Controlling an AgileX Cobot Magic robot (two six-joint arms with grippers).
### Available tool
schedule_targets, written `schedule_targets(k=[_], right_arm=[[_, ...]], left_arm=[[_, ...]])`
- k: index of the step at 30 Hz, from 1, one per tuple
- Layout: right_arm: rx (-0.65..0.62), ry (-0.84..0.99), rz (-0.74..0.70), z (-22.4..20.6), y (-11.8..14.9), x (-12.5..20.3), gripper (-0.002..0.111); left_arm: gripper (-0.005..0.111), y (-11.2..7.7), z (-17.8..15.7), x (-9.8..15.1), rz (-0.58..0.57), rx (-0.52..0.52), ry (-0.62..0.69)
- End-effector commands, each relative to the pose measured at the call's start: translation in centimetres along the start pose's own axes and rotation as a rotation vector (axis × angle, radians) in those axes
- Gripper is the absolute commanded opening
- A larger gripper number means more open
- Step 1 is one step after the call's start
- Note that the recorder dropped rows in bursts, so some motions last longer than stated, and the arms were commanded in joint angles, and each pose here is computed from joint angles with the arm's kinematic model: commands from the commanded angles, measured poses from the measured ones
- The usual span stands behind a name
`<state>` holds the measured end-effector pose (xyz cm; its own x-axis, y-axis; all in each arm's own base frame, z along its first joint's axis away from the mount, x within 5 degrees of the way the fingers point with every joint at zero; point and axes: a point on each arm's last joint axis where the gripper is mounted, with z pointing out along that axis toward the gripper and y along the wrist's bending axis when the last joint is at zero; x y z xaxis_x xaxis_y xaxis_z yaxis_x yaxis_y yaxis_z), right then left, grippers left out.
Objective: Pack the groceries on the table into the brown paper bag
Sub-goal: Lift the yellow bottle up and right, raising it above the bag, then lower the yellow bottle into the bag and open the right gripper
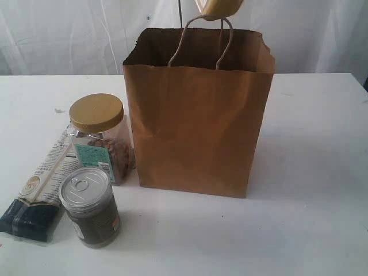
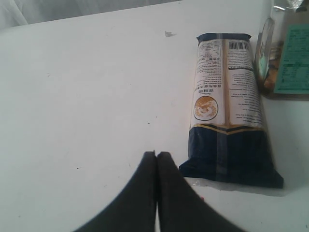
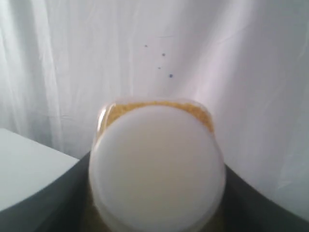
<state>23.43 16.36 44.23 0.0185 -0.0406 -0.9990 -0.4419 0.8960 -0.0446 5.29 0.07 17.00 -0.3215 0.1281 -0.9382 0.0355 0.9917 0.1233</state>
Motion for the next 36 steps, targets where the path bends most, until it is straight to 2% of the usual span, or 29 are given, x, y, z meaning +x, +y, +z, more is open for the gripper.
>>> schedule_targets(k=[1, 3, 5, 10, 16, 20, 24, 30, 36], right_arm=[[-0.026, -0.049, 0.025, -0.4, -0.2, -1.2, 0.0], [-0.112, -0.066, 0.085, -0.4, 0.6, -1.4, 0.0], [-0.168, -0.074, 0.084, 0.0, 1.2, -1.2, 0.0], [-0.132, 0.035, 0.072, 2.4, 1.5, 1.9, 0.0], [-0.11, 0.111, 0.063, 2.7, 1.5, 4.2, 0.0], [-0.091, 0.125, 0.004, 3.0, 1.4, 4.6, 0.0], [-0.076, 0.14, 0.002, 3.2, 1.3, 4.9, 0.0], [0.017, 0.191, -0.009, 3.5, 0.5, 5.7, 0.0], [0.027, 0.195, -0.008, 3.5, 0.4, 5.7, 0.0]], left_arm=[[0.0, 0.0, 0.0, 0.0, -0.006, -0.001, -0.006], [0.0, 0.0, 0.0, 0.0, -0.006, -0.001, -0.006], [0.0, 0.0, 0.0, 0.0, -0.006, -0.001, -0.006], [0.0, 0.0, 0.0, 0.0, -0.006, -0.001, -0.006], [0.0, 0.0, 0.0, 0.0, -0.006, -0.001, -0.006], [0.0, 0.0, 0.0, 0.0, -0.006, -0.001, -0.006], [0.0, 0.0, 0.0, 0.0, -0.006, -0.001, -0.006], [0.0, 0.0, 0.0, 0.0, -0.006, -0.001, -0.006], [0.0, 0.0, 0.0, 0.0, -0.006, -0.001, -0.006]])
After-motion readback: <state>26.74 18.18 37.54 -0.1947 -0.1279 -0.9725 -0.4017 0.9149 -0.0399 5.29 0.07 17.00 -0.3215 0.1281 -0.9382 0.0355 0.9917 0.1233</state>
